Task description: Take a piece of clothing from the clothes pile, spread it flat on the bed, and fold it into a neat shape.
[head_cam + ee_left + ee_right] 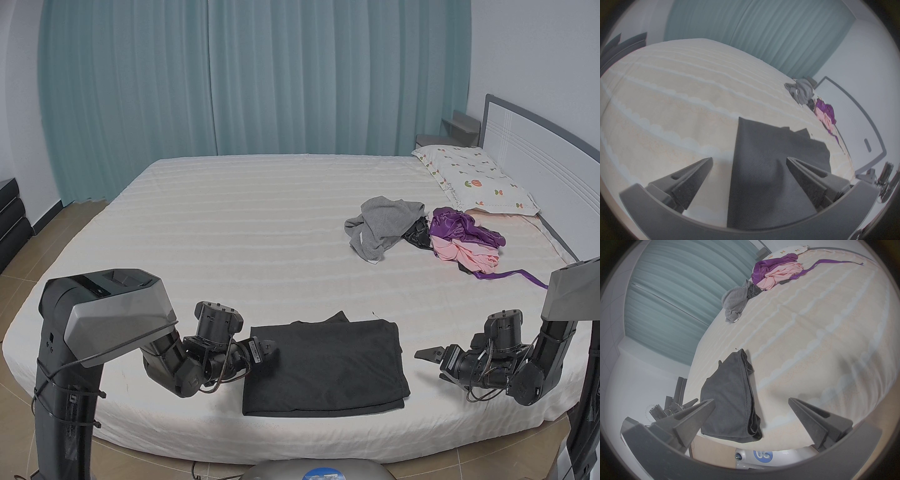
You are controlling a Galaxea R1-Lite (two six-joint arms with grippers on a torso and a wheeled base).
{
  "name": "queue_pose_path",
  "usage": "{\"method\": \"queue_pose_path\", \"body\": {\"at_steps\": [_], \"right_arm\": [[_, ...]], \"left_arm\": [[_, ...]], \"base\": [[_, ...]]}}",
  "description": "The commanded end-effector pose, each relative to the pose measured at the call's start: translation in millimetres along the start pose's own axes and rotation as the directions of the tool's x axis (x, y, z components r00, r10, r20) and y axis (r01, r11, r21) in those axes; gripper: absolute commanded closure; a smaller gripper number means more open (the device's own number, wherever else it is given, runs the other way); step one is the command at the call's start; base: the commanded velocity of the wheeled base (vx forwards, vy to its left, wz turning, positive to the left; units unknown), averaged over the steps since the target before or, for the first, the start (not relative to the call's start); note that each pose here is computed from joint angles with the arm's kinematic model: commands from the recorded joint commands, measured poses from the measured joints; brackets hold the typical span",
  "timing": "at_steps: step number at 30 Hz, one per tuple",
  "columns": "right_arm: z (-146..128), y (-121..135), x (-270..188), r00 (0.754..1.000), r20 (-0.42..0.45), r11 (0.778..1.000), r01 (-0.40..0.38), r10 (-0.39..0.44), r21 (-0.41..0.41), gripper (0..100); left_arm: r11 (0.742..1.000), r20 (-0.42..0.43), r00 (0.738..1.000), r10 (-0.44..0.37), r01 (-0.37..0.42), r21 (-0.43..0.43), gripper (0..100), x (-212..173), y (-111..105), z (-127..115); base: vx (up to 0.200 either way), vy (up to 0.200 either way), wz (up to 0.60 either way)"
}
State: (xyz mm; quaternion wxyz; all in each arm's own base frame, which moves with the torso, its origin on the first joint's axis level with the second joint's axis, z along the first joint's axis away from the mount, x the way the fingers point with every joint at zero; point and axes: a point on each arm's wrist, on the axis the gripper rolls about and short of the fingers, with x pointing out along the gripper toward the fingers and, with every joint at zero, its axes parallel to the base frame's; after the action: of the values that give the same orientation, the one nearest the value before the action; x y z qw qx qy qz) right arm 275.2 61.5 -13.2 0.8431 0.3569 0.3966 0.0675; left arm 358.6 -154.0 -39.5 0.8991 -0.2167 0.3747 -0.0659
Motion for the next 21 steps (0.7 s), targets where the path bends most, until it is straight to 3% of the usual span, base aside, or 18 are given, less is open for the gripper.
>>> {"method": "queue_pose_path", "body": {"at_steps": [1,8,12,21], "right_arm": [[-1.1,-0.8,0.9,1.000,-0.006,1.000,0.002,-0.002,0.001,0],[-1.1,-0.8,0.9,1.000,-0.006,1.000,0.002,-0.002,0.002,0],[-1.2,-0.7,0.4,1.000,-0.006,1.000,0.002,-0.002,0.002,0],[-1.2,-0.7,0.4,1.000,-0.006,1.000,0.002,-0.002,0.002,0]], "left_arm": [[0.999,-0.033,0.999,0.019,-0.018,0.029,0,7.7,5.5,-11.6],[1.000,-0.037,0.999,0.010,-0.009,0.027,0,6.6,2.2,-14.0],[1.000,-0.033,0.999,-0.004,0.004,-0.024,0,4.6,-2.4,-12.9],[0.999,-0.048,0.998,-0.034,0.034,-0.012,0,4.0,-12.5,-18.8]], "base": [[0.000,0.000,0.00],[0.000,0.000,0.00],[0.000,0.000,0.00],[0.000,0.000,0.00]]}}
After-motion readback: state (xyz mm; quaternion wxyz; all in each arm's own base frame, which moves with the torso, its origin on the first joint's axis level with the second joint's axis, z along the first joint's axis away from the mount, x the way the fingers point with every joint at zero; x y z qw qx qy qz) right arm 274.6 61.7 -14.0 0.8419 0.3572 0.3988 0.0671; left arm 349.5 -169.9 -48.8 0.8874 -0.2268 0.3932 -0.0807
